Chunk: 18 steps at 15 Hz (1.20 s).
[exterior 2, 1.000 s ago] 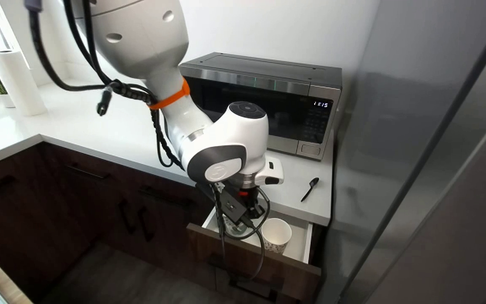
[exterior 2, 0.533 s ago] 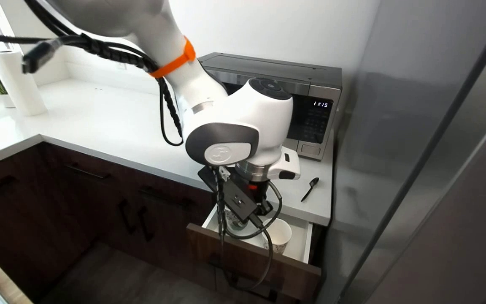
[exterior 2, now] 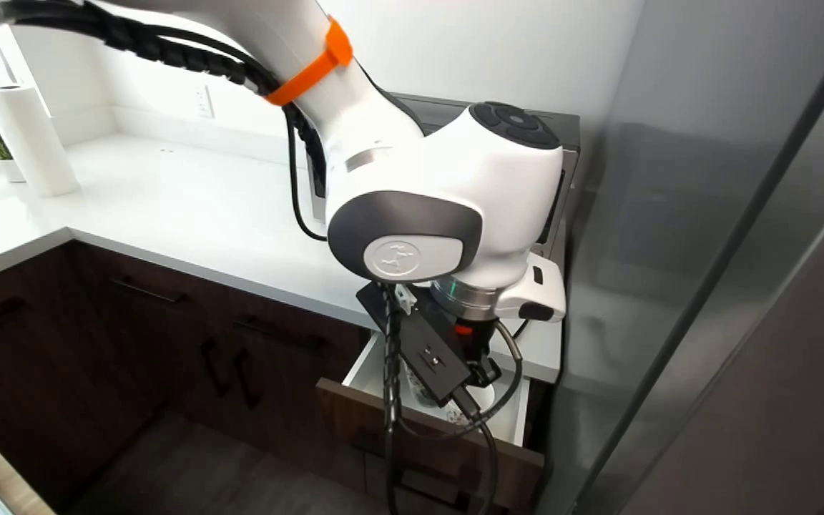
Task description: Put the cups together, lay them down, and then close the drawer
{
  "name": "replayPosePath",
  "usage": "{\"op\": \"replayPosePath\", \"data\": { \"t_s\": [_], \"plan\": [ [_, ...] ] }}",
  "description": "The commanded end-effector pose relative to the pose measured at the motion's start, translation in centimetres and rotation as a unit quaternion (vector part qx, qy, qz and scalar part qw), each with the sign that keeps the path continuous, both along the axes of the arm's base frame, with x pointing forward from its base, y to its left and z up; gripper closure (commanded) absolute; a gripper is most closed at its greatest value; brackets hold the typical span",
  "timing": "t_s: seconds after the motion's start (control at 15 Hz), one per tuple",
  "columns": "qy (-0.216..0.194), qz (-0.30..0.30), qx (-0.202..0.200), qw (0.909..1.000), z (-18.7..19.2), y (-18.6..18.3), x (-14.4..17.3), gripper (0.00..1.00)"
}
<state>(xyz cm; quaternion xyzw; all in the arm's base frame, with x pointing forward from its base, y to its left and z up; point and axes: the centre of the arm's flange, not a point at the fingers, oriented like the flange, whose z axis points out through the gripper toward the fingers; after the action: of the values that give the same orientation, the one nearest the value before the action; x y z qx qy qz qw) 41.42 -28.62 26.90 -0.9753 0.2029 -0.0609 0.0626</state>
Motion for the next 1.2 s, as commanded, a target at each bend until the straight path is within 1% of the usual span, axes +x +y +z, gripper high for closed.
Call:
{"op": "replayPosePath", "data": {
  "t_s": [0.0,0.2,0.53,0.87,1.13],
  "plan": [
    [-0.019,-0.024,-0.006,0.9995,-0.7,-0.2,0.0,0.99],
    [-0.041,-0.045,-0.009,0.9981,-1.3,-0.4,0.7,0.99],
    [-0.053,-0.070,-0.016,0.9960,-3.0,-0.7,1.8,0.99],
    [-0.081,-0.093,-0.023,0.9920,-4.6,-1.1,3.4,0.99],
    [-0.084,-0.099,-0.018,0.9914,-5.7,-1.2,4.5,0.99]
  ]
}}
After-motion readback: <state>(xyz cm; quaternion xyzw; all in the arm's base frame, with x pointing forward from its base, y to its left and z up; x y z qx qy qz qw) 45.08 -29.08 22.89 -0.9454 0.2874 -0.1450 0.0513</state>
